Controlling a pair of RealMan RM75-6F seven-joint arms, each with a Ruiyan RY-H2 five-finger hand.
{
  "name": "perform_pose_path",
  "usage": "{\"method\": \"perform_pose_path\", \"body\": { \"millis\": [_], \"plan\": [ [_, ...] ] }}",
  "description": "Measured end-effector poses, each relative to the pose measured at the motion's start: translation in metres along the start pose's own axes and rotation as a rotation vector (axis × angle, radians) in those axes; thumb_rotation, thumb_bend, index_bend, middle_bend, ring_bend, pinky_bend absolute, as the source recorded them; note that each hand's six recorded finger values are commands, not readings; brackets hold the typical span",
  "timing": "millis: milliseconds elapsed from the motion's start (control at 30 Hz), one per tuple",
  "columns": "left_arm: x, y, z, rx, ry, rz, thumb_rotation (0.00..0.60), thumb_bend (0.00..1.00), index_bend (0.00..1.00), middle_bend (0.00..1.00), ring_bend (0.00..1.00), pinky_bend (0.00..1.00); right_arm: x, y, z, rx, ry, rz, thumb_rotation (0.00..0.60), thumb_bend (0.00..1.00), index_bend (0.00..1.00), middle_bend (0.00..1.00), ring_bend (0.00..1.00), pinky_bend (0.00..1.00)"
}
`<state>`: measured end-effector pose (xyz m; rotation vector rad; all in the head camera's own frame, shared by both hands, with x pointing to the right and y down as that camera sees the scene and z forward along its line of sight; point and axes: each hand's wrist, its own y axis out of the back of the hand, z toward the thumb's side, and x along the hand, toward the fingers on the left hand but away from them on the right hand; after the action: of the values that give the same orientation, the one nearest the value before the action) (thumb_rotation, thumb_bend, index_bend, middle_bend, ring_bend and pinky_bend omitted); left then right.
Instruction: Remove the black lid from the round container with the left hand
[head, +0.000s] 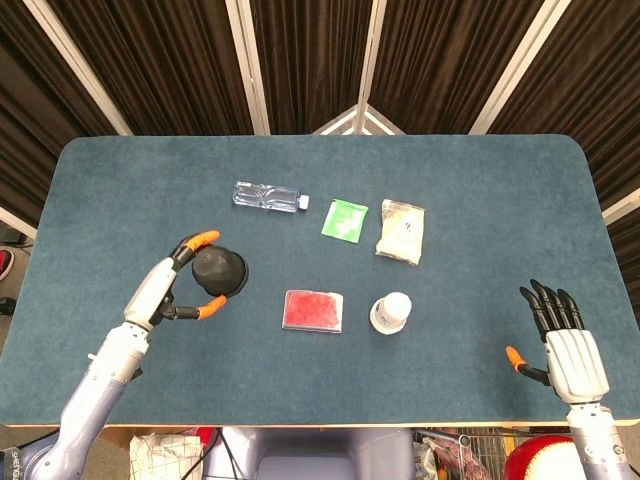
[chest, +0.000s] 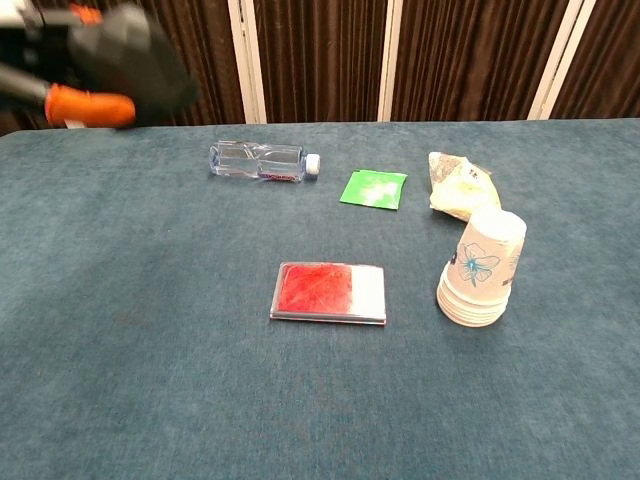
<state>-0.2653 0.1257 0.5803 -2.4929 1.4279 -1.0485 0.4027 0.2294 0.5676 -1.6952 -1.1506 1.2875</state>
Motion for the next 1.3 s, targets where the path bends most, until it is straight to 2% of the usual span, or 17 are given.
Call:
{"method": "perform_pose_path", "body": {
  "millis": [167, 233, 300, 433, 567, 667, 767, 833, 900, 1033, 1167, 1300],
  "plan": [
    [0.014, -0.009, -0.06, 0.062, 0.119, -0.017, 0.6, 0.57, 0.17, 0.43, 0.0, 0.0, -0.001, 0.001, 0.0, -0.001, -0.001, -0.002, 0.6, 0.29, 0.07, 0.02, 0.07, 0.01],
    [0.021, -0.02, -0.081, 0.076, 0.153, -0.023, 0.6, 0.57, 0.17, 0.42, 0.0, 0.0, -0.001, 0.001, 0.0, -0.002, -0.001, 0.0, 0.6, 0.29, 0.07, 0.02, 0.07, 0.01],
    [0.025, -0.034, -0.09, 0.07, 0.164, -0.037, 0.6, 0.57, 0.17, 0.42, 0.0, 0.0, -0.001, 0.001, 0.0, -0.003, 0.0, 0.0, 0.6, 0.29, 0.07, 0.02, 0.07, 0.01],
    [0.029, -0.046, -0.08, 0.05, 0.132, -0.047, 0.6, 0.57, 0.17, 0.42, 0.0, 0.0, -0.002, 0.001, -0.001, -0.005, 0.001, 0.0, 0.6, 0.29, 0.07, 0.02, 0.07, 0.01],
    [0.028, -0.044, -0.046, 0.028, 0.048, -0.038, 0.6, 0.57, 0.17, 0.43, 0.0, 0.0, -0.002, 0.001, 0.0, -0.005, 0.003, -0.001, 0.6, 0.29, 0.07, 0.02, 0.07, 0.01],
    [0.02, -0.037, -0.015, 0.008, -0.021, -0.019, 0.6, 0.57, 0.18, 0.44, 0.0, 0.0, 0.003, 0.001, 0.001, -0.003, 0.005, 0.001, 0.6, 0.29, 0.07, 0.02, 0.07, 0.01],
    [0.006, -0.015, 0.004, 0.009, -0.059, 0.038, 0.6, 0.57, 0.18, 0.44, 0.0, 0.0, 0.004, 0.0, 0.001, -0.003, 0.007, 0.003, 0.6, 0.29, 0.07, 0.02, 0.07, 0.01],
    [-0.008, 0.009, -0.001, 0.045, -0.038, 0.106, 0.6, 0.57, 0.18, 0.44, 0.0, 0.0, 0.002, 0.0, 0.001, -0.005, 0.01, 0.004, 0.6, 0.29, 0.07, 0.02, 0.07, 0.01],
    [-0.023, 0.028, -0.021, 0.089, 0.02, 0.157, 0.6, 0.57, 0.18, 0.44, 0.0, 0.0, 0.001, -0.001, 0.003, -0.007, 0.013, 0.006, 0.6, 0.29, 0.07, 0.02, 0.07, 0.01],
    [-0.036, 0.041, -0.059, 0.102, 0.118, 0.175, 0.6, 0.57, 0.18, 0.44, 0.0, 0.0, 0.0, -0.002, 0.004, -0.008, 0.017, 0.007, 0.6, 0.29, 0.07, 0.02, 0.07, 0.01],
    [-0.033, 0.036, -0.086, 0.055, 0.168, 0.141, 0.6, 0.57, 0.18, 0.43, 0.0, 0.0, 0.001, -0.004, 0.005, -0.002, 0.017, 0.01, 0.6, 0.29, 0.07, 0.02, 0.07, 0.01],
    [-0.013, 0.007, -0.075, 0.041, 0.127, 0.074, 0.6, 0.57, 0.17, 0.42, 0.0, 0.0, 0.0, -0.007, 0.006, 0.001, 0.014, 0.013, 0.6, 0.29, 0.07, 0.02, 0.07, 0.01]
  ]
}}
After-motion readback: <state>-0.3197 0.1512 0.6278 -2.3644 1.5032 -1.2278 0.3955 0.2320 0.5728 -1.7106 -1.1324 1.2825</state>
